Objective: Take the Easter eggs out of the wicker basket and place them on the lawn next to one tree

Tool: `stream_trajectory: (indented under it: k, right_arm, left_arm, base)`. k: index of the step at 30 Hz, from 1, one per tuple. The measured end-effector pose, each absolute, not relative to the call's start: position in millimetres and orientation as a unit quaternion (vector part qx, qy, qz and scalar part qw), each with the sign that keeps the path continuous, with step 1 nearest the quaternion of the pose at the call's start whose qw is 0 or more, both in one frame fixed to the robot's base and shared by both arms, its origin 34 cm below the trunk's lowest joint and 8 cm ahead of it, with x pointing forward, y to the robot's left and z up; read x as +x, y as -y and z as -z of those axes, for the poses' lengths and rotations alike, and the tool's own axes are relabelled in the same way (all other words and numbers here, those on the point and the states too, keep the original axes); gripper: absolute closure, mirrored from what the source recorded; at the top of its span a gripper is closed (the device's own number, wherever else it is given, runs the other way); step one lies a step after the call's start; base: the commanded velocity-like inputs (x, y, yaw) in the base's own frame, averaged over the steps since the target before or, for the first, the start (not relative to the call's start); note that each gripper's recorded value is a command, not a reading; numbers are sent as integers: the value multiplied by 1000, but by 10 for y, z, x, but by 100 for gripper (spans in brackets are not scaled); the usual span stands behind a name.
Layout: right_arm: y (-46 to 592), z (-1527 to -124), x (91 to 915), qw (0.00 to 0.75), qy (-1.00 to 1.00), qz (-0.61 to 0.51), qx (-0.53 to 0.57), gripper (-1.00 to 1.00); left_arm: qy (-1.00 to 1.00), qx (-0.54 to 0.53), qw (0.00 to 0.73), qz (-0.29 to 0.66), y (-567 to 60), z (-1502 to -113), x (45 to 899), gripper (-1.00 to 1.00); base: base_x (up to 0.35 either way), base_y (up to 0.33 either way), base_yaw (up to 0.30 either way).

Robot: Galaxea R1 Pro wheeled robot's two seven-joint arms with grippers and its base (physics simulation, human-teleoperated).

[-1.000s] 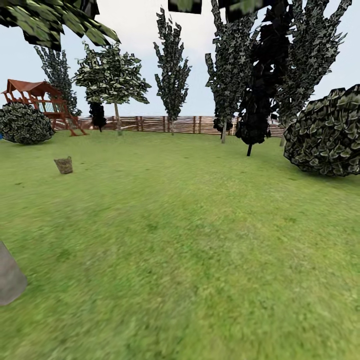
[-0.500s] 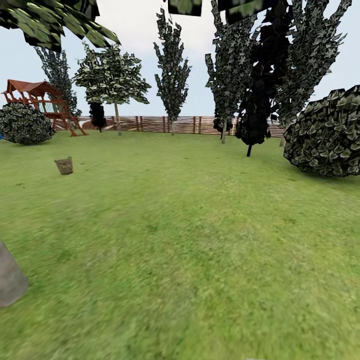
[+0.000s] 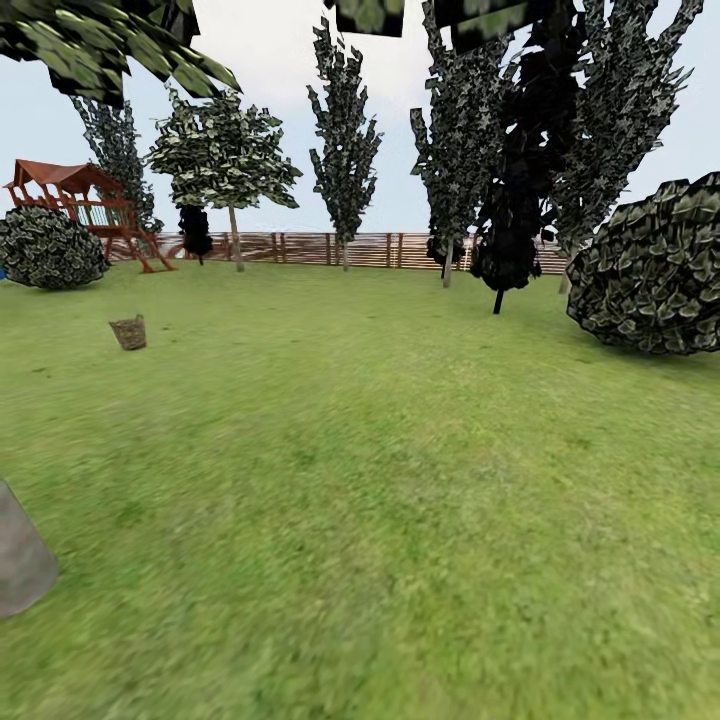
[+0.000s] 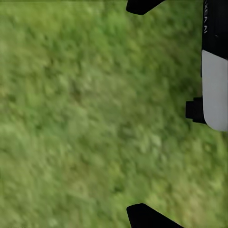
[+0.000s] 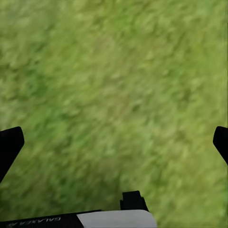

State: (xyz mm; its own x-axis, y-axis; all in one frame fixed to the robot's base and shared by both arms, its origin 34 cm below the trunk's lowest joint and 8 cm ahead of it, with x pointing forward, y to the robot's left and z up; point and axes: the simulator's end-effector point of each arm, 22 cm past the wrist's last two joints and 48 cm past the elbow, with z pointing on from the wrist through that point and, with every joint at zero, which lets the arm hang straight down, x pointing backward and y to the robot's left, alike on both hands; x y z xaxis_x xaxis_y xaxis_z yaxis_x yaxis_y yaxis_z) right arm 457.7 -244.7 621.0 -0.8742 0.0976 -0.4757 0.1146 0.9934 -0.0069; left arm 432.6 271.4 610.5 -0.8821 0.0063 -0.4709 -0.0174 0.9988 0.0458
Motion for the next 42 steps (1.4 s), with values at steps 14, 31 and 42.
stream_trajectory:
  k: [14, 31, 42]
  right_arm:
    - [2448, -6355, 4523, 241, -969, 18, 55, -100]
    - [2435, -6526, 4478, 242, -968, 17, 56, -100]
    - [2436, -6600, 4408, 235, -970, 16, 58, -100]
  left_arm:
    - [-970, -3, 243, -24, -2713, -6261, 4293, -100]
    - [-970, -5, 240, -24, -2719, -6423, 4231, -100]
    - [-970, -4, 240, -26, -2746, -6512, 4185, -100]
  base:
    - [0, 0, 0]
    - [0, 0, 0]
    - [0, 0, 0]
